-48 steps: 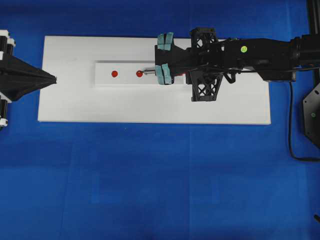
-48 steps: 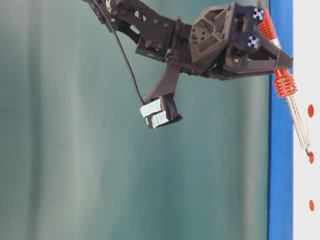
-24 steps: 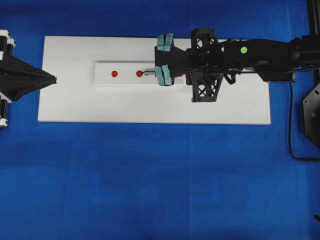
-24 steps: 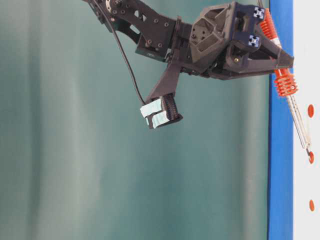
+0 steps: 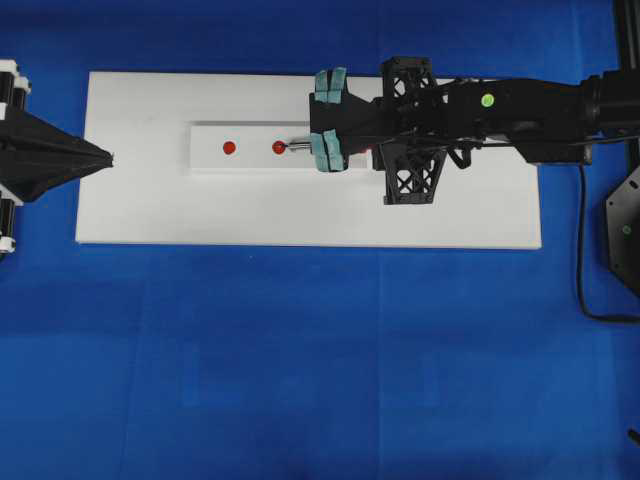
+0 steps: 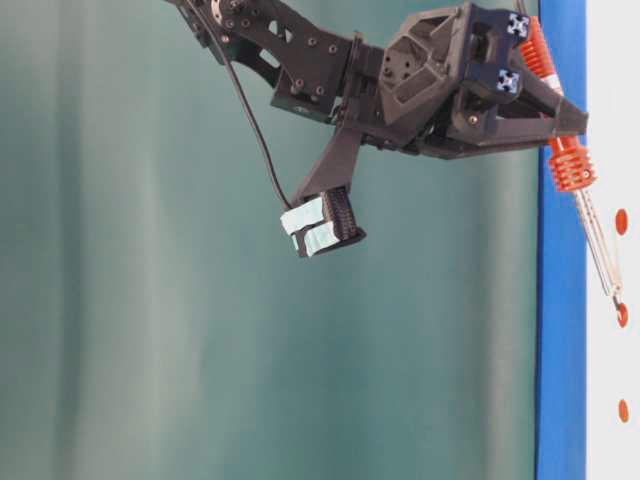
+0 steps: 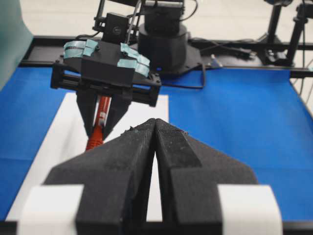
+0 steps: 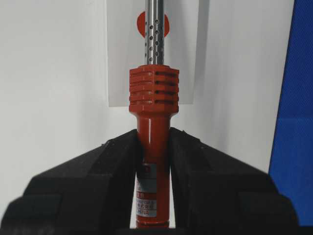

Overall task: Touch the tip of the soldering iron to the mark.
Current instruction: 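Lower the iron tip onto the middle red dot and hold, then raise the iron and move it right toward the right red dot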

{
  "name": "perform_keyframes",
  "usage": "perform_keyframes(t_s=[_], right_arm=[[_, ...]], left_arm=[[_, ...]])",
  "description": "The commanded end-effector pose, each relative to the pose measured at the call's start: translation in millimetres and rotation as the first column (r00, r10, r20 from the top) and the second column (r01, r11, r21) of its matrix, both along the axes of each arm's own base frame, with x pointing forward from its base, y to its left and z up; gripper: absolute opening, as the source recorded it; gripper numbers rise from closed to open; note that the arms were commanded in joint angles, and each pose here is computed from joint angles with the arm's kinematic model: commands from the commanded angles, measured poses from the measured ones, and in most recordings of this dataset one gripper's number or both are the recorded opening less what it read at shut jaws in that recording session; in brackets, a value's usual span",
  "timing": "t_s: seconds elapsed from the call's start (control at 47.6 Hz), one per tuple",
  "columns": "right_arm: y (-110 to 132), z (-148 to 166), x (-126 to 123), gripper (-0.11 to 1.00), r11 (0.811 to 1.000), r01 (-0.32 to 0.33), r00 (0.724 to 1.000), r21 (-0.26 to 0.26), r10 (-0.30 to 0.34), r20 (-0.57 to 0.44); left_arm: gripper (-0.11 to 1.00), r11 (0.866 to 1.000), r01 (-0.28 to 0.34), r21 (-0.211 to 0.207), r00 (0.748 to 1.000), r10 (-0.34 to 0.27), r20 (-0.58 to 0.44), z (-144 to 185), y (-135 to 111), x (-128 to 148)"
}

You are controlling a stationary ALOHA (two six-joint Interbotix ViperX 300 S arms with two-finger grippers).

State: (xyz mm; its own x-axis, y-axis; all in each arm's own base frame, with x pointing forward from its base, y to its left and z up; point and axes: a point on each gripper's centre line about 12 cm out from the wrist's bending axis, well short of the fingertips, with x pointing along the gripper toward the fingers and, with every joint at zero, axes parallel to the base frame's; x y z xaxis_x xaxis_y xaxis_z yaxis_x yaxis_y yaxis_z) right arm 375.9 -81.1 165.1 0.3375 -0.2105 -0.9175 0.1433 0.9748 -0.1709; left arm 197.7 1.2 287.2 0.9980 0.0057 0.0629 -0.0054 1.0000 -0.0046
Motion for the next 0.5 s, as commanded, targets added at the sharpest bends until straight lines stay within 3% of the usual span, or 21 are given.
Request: perform_keyframes(t_s=[0.0,0.484], right_arm=[[-1,16,5,0.07,1.000,0.000,1.000,-0.011,0.000,0.028],[-2,88,-8,0.07,0.999,0.029,0.994,-0.041,-0.024,0.105]], left_arm=[[0.00,1.000,-0.002,0.000,1.000,0.002,0.015,5,0,1],[0.00,1.000,-0.003,0.000,1.000,0.003,0.018,6,1,1]])
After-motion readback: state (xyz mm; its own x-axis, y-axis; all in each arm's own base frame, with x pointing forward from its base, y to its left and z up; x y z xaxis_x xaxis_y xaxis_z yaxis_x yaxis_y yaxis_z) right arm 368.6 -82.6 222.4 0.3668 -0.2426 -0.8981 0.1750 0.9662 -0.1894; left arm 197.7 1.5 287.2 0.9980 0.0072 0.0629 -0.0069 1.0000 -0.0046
